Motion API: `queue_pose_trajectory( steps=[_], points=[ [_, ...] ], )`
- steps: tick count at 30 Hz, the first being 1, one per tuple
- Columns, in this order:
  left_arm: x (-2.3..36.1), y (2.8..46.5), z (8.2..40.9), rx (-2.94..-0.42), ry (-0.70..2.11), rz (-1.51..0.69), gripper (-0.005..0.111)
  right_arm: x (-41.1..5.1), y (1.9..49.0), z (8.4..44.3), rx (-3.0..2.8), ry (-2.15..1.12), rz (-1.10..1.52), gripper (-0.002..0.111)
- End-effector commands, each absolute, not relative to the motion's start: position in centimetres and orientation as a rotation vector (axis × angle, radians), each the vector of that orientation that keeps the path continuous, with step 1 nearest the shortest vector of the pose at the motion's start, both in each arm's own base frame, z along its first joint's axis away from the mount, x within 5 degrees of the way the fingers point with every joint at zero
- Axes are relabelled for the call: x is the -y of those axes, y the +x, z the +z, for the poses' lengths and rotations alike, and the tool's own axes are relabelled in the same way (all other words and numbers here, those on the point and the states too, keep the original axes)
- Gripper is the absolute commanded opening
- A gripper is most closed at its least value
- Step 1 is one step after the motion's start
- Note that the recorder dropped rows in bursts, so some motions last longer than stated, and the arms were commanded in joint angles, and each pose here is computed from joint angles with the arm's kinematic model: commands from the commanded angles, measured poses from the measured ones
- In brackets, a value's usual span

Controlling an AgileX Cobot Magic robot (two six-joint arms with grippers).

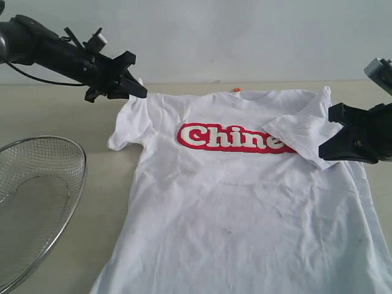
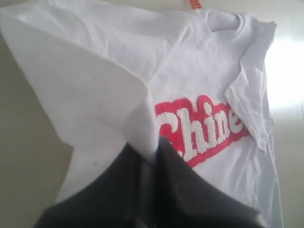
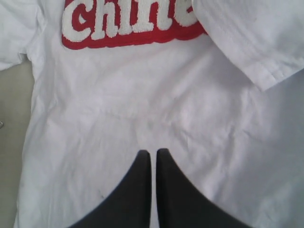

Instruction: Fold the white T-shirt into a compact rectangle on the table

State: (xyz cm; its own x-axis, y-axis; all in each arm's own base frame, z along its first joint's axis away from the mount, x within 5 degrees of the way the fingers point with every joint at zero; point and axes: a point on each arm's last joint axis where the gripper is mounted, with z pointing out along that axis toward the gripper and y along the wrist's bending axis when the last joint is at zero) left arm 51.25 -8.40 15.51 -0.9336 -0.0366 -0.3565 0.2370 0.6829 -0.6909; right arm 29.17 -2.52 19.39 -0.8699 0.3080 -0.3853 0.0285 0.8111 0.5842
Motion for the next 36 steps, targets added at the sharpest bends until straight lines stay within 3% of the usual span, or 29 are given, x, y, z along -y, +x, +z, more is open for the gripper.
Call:
queue_pose_trajectory(
  steps=[1,23,36],
  points=[
    [10.6,51.0,16.1,-2.542,0.158,-1.139,0.005,2.4,29.0,19.7,-2.512,0.237,0.815,0.000],
    [16.2,50.7,16.1,-2.519,0.089,-1.118,0.005,2.3,29.0,19.8,-2.512,0.235,0.837,0.000],
    [18.2,50.5,13.0,-2.563,0.043,-1.143,0.005,2.3,29.0,19.8,-2.512,0.234,0.840,0.000]
  ],
)
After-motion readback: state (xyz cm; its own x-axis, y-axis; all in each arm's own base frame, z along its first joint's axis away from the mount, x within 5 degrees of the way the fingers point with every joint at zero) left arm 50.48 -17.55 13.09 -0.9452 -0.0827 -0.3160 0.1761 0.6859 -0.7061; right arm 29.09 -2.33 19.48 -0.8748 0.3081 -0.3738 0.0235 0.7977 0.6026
